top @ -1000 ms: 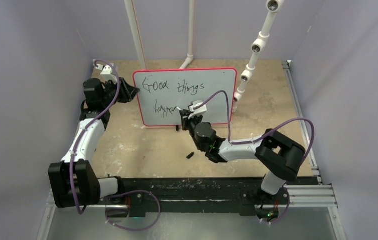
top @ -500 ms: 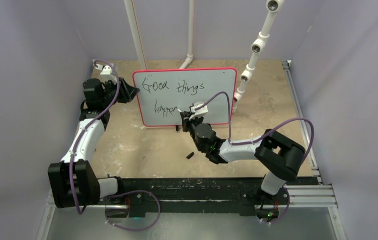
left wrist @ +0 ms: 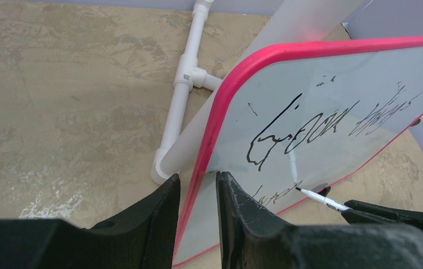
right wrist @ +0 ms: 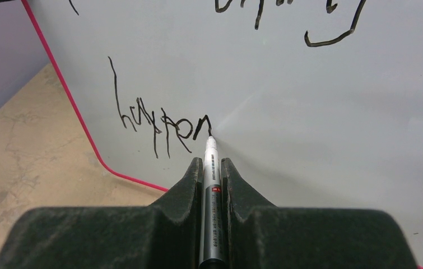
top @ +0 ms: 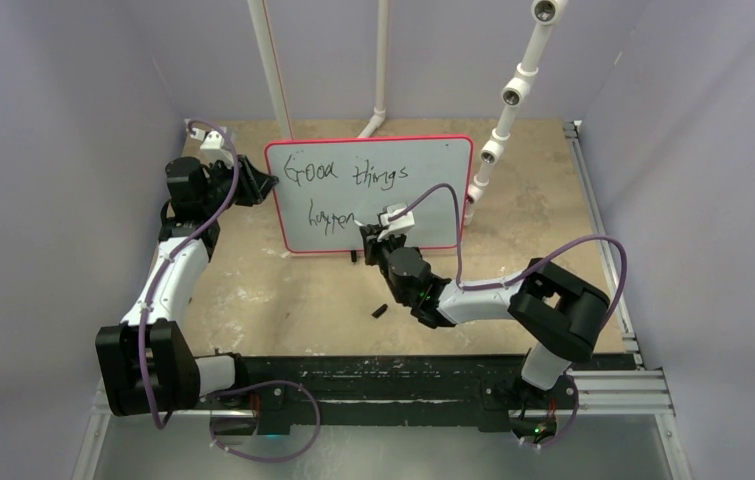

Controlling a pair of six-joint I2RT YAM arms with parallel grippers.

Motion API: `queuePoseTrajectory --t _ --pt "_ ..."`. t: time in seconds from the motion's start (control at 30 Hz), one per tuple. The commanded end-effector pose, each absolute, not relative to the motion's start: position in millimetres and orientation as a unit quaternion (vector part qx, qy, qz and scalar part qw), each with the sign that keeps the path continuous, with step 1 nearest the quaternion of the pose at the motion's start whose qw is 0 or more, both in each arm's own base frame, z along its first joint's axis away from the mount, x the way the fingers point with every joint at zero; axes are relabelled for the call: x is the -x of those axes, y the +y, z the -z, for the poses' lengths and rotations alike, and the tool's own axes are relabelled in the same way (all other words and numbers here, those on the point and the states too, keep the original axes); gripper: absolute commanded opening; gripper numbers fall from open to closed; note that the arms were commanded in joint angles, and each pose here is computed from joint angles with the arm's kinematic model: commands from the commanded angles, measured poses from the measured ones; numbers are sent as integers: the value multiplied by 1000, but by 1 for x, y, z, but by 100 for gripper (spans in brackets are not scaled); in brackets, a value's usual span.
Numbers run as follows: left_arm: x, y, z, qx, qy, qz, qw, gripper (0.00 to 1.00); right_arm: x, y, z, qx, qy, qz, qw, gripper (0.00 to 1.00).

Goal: Write a sentence on the whiteboard

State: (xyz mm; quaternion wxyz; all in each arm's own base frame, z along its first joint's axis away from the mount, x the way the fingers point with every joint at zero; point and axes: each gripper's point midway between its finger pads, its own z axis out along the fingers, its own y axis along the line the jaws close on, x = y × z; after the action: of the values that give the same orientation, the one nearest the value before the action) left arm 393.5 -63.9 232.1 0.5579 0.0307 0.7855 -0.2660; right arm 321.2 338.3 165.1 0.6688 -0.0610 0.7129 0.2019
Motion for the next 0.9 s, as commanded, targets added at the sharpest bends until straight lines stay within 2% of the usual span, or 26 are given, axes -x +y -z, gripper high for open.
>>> queuePoseTrajectory --t 0.0,0.3,0.7,0.87 --pt "-392 -66 -242 -42 773 269 573 30 -324 332 -162 53 718 -185 669 0" --pt "-392 -66 -242 -42 773 268 573 30 -321 338 -160 70 718 -194 665 0" --pt "-392 -66 -242 -42 773 268 574 30 -306 331 -205 71 672 -237 698 0" --pt "-392 -66 -242 -42 773 268 574 30 -312 321 -209 49 668 -215 710 0"
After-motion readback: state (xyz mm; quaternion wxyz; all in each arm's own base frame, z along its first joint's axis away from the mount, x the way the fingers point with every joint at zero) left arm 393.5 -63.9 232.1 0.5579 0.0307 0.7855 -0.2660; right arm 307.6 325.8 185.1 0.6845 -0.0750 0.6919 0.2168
